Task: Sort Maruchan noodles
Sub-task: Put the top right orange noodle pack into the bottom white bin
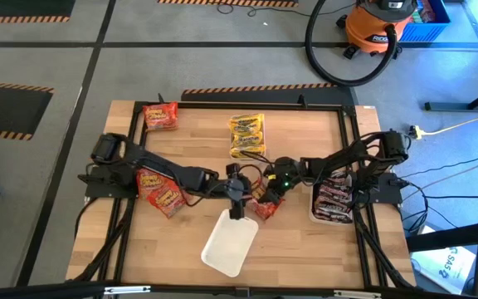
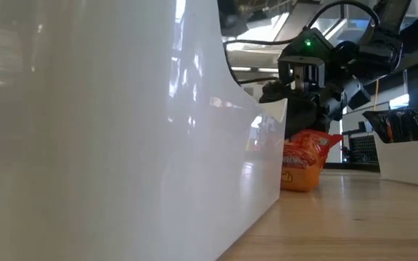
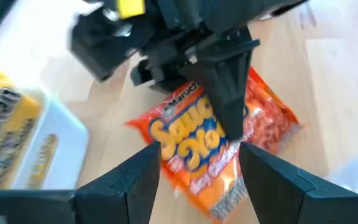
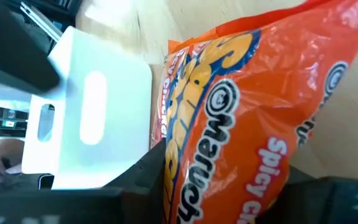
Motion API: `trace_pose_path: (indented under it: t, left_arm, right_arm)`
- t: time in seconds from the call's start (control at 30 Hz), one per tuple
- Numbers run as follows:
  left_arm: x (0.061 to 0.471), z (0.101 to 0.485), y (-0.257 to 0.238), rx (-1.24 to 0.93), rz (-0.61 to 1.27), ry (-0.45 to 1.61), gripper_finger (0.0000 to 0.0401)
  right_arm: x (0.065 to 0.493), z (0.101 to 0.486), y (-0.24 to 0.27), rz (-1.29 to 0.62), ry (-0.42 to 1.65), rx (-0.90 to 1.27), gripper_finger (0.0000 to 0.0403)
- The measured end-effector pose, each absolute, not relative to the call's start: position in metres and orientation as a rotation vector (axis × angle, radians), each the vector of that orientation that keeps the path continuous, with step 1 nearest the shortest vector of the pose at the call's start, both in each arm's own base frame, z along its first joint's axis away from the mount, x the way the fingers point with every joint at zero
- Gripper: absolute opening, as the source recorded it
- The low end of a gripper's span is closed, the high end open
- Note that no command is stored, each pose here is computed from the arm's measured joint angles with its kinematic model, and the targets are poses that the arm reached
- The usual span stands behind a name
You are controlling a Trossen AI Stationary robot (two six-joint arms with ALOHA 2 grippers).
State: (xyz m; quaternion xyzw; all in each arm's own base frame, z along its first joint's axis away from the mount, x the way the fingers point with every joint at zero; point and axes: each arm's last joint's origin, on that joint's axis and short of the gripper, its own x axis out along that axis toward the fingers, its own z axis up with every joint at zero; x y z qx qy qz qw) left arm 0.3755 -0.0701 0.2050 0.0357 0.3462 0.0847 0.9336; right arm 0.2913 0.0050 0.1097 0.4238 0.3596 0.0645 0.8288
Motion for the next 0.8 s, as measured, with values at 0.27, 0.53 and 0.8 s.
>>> trace_pose_path:
  t: [0.27, 0.53, 0.8]
  left_arm:
    - [0.312, 0.222, -0.085, 0.066, 0.153, 0.993, 0.0211]
    - [0.247, 0.180, -0.107, -0.121, 0.075, 1.113, 0.0211]
    - [0.247, 0.154, -0.130, -0.261, -0.073, 0.956, 0.0211]
  right_arm:
    - [0.280, 0.133, 0.005, 0.134, 0.776, 0.864, 0.0123]
    - [0.248, 0.162, 0.035, 0.221, 0.939, 0.840, 0.0123]
    - [0.242, 0.162, 0.085, 0.267, 0.954, 0.815, 0.0122]
